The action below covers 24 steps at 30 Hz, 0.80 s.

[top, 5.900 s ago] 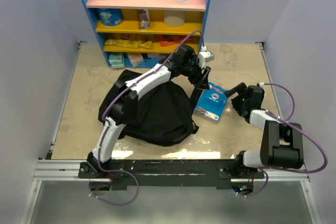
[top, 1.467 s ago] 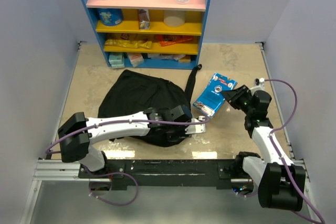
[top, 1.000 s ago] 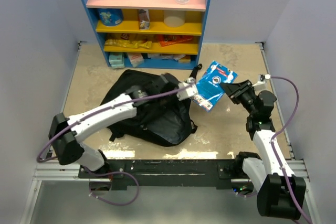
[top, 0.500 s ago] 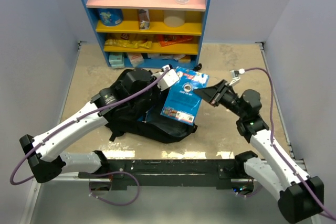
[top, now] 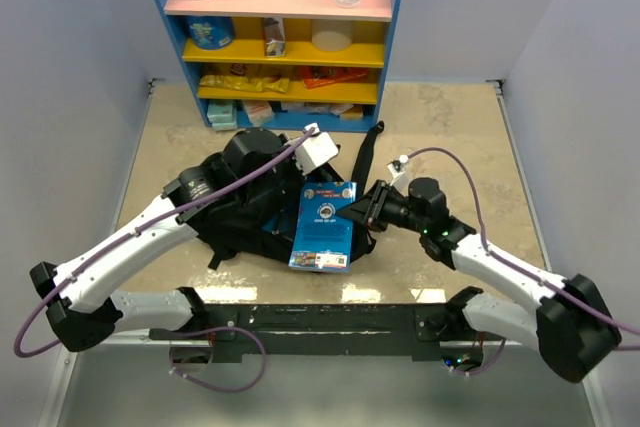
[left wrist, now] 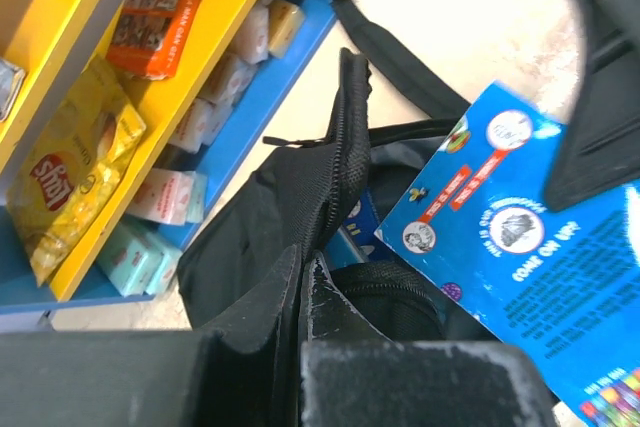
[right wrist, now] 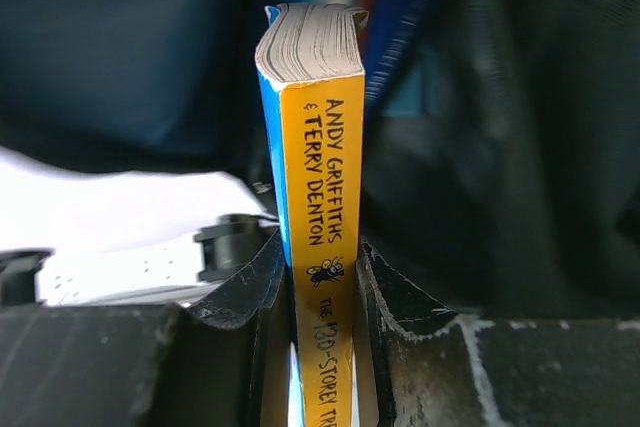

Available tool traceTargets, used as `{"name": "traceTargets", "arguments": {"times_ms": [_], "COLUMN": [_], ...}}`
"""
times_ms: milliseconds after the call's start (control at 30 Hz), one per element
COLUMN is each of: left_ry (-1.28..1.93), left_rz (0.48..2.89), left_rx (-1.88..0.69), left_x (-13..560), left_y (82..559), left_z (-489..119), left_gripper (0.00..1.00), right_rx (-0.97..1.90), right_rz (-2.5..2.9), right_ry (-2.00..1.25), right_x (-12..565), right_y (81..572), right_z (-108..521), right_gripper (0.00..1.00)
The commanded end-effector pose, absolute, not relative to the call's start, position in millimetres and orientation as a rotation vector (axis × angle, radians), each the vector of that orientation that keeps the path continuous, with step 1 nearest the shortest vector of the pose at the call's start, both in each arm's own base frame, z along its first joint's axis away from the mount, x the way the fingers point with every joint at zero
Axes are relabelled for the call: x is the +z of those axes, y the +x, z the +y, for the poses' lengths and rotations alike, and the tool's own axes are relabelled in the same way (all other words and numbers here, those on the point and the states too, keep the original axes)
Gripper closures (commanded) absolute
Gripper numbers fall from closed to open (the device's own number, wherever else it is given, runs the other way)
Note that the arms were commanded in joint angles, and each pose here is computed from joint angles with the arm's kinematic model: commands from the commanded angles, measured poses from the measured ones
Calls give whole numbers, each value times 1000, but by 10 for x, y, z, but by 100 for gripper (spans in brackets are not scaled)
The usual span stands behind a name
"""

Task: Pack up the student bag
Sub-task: Place the book in the student bag.

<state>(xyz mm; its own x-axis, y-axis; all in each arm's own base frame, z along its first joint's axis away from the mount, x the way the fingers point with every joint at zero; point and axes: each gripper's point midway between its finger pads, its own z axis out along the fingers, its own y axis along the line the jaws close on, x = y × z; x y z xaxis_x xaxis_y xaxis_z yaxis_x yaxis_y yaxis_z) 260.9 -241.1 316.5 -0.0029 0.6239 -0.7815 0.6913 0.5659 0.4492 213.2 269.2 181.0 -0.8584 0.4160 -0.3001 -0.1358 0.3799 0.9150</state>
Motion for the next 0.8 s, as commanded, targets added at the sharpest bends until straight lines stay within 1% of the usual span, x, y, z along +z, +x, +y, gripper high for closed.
{"name": "traceTargets", "arguments": {"times_ms": [0, 100, 133, 200, 267, 300, 333, 367, 433, 567, 767], "left_ry": [990, 1045, 1060, 1086, 1118, 1128, 1129, 1127, 1129, 1133, 1141], "left_rz": [1492, 1487, 1483, 1485, 1474, 1482, 1484, 1485, 1489, 1491, 1495], "left_rx": [-215, -276, -298, -313, -345, -343, -347, -349, -347, -342, -342], "left_x": [3916, 3861, 3849, 3807, 3783, 3750, 3739, 3732, 3701, 3667, 3633], "left_y": [2565, 2463, 2431, 2394, 2331, 2329, 2318, 2313, 2316, 2307, 2303], "left_z": [-2538, -2608, -2628, -2644, -2680, -2675, -2676, -2672, -2666, -2649, -2655], "left_gripper": [100, 100, 100, 100, 100, 100, 100, 100, 100, 100, 100], "right_rx": [1559, 1589, 1632, 1686, 1803, 1827, 1859, 1936, 1991, 1911, 1929], "right_rz": [2075, 2065, 2042, 2009, 1902, 1913, 1898, 1859, 1863, 1928, 1902], "right_ry": [219, 176, 142, 127, 60, 55, 36, -15, -57, -75, -203], "right_x": [1996, 2132, 2277, 2360, 2658, 2591, 2646, 2747, 2716, 2617, 2825], "right_y": [2314, 2477, 2516, 2614, 2625, 2666, 2674, 2607, 2546, 2474, 2267], "right_z": [2890, 3066, 3148, 3262, 3366, 3422, 3462, 3489, 3525, 3461, 3394], "right_gripper": [100, 100, 100, 100, 100, 100, 100, 100, 100, 100, 100]}}
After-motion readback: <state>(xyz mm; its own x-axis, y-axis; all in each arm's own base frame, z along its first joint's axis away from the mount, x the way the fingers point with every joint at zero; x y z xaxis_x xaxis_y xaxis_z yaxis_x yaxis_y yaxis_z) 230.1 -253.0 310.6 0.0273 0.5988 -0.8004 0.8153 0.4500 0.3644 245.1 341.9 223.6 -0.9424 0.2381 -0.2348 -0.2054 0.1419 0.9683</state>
